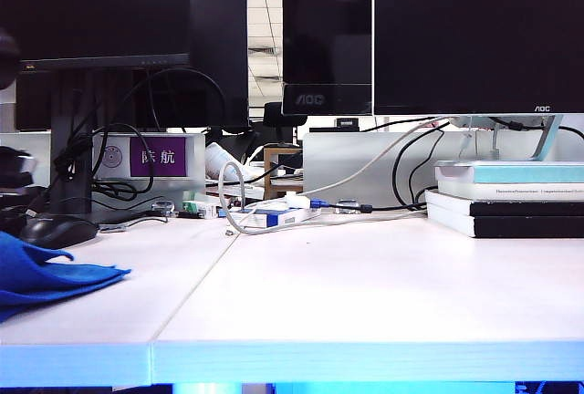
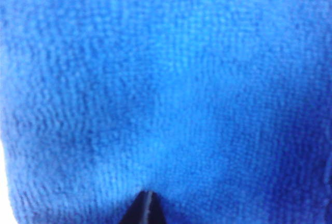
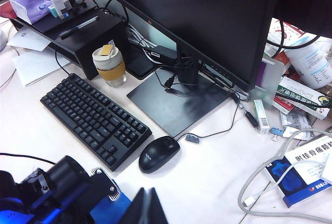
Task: Wipe the table from right to left using the rag.
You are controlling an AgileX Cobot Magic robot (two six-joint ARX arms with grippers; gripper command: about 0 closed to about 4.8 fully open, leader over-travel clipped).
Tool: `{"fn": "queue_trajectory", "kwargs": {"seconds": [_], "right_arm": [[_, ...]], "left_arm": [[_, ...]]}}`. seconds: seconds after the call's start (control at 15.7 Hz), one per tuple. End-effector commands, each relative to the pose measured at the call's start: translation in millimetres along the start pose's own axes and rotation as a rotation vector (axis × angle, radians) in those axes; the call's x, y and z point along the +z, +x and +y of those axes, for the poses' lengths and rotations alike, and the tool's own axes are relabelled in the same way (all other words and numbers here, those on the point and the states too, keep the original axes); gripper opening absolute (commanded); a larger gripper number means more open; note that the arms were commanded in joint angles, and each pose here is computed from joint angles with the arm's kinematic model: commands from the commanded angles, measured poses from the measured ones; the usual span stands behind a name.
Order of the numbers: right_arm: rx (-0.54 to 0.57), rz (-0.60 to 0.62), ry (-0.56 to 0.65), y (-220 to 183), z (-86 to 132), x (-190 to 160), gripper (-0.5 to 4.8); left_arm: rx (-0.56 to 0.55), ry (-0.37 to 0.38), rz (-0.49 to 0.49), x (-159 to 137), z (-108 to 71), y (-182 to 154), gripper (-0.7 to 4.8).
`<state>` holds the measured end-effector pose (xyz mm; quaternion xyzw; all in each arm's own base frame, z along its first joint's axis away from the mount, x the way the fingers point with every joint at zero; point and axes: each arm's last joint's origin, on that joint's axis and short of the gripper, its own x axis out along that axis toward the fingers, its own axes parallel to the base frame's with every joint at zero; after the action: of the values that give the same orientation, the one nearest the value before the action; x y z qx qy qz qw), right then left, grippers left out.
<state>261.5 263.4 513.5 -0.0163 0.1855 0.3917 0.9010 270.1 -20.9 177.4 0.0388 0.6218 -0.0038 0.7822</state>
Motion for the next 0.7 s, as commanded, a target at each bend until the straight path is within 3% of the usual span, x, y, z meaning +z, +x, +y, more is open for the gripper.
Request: {"fn": "queue_trajectory", "kwargs": {"seconds": [0.06, 0.19, 0.51, 0.7], "right_arm": [[0.003, -0.016, -0.045, -5.8, 1.3, 2.4, -0.06], [0.000, 0.003, -0.079, -5.8, 0.8, 0.5, -0.06], [-0.035, -0.013, -0.082, -18.4, 0.6, 3.8, -0.06], [-0.036, -0.021, -0.148, -46.4, 2.5, 7.7, -0.06]], "left_arm": [[-0.089, 0.001, 0.009, -2.9, -1.4, -5.5, -0.06], [-0.193, -0.008, -0.018, -4.6, -4.3, -15.5, -0.06], [-0.229, -0.005, -0.251, -12.6, -2.9, -66.7, -0.06], [-0.396, 0.043, -0.494, -22.7, -9.2, -111.9, -0.06]]}}
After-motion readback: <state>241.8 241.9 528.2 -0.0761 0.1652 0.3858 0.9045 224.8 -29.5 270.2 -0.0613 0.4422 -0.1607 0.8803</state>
